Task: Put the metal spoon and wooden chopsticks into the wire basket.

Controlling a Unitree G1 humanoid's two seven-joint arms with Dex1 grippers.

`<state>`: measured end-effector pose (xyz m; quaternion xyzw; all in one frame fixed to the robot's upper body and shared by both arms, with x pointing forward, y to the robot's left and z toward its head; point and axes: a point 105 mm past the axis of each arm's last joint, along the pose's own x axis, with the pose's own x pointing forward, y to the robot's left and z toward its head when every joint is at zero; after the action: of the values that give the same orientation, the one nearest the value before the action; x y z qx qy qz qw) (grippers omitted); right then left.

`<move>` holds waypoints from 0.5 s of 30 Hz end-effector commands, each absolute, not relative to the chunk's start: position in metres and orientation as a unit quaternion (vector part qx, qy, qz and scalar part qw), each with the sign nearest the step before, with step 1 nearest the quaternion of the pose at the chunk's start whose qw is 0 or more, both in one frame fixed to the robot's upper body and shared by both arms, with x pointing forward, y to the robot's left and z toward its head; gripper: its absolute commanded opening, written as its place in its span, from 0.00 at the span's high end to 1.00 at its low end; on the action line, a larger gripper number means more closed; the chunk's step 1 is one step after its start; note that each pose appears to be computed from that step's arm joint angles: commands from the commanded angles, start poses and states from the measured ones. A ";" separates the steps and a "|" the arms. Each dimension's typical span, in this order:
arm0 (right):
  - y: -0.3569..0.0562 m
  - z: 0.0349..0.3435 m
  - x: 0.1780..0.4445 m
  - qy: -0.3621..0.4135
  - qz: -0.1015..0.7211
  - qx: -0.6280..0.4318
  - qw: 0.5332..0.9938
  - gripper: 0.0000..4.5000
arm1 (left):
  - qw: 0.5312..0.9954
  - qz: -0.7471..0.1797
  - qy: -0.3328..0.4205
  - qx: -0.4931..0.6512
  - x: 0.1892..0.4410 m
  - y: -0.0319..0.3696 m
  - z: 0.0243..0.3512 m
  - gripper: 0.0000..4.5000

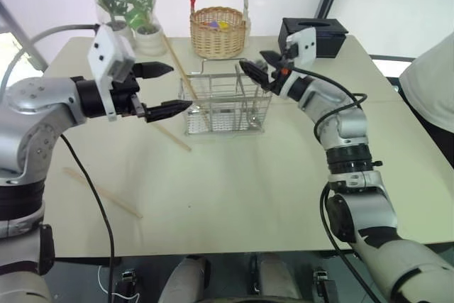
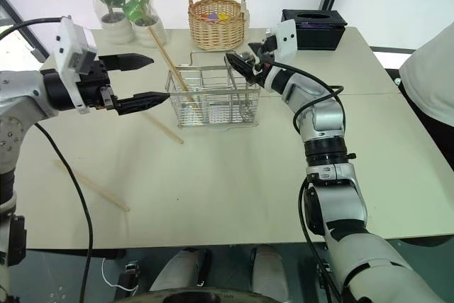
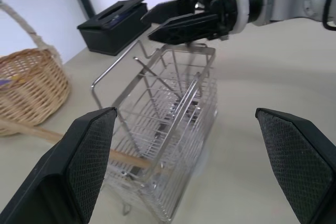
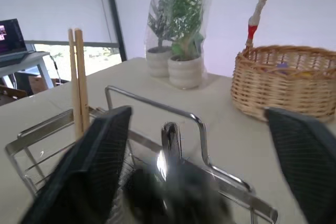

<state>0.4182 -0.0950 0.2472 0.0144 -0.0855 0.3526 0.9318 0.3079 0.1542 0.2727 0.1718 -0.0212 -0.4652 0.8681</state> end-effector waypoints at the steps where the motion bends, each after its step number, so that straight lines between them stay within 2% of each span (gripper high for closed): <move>1: -0.103 0.295 0.403 -0.154 0.359 -0.010 0.921 0.01 | 0.884 -0.434 -0.053 0.164 0.307 0.162 0.289 0.00; 5: -0.117 0.338 0.378 -0.202 0.391 -0.026 0.897 0.01 | 0.916 -0.373 -0.074 0.128 0.314 0.176 0.304 0.00; 8: -0.129 0.362 0.350 -0.222 0.436 -0.047 0.871 0.01 | 0.952 -0.281 -0.098 0.066 0.324 0.197 0.322 0.00; 11: -0.136 0.364 0.316 -0.211 0.497 -0.086 0.837 0.01 | 0.984 -0.137 -0.107 -0.035 0.337 0.231 0.335 0.00; 15: -0.142 0.348 0.285 -0.168 0.555 -0.114 0.807 0.01 | 0.983 0.053 -0.069 -0.161 0.343 0.275 0.325 0.00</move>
<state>0.3030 -0.1432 0.3408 -0.1051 -0.1548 0.5284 0.8281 0.3483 0.2501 0.3280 -0.1324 -0.0829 -0.0327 0.9872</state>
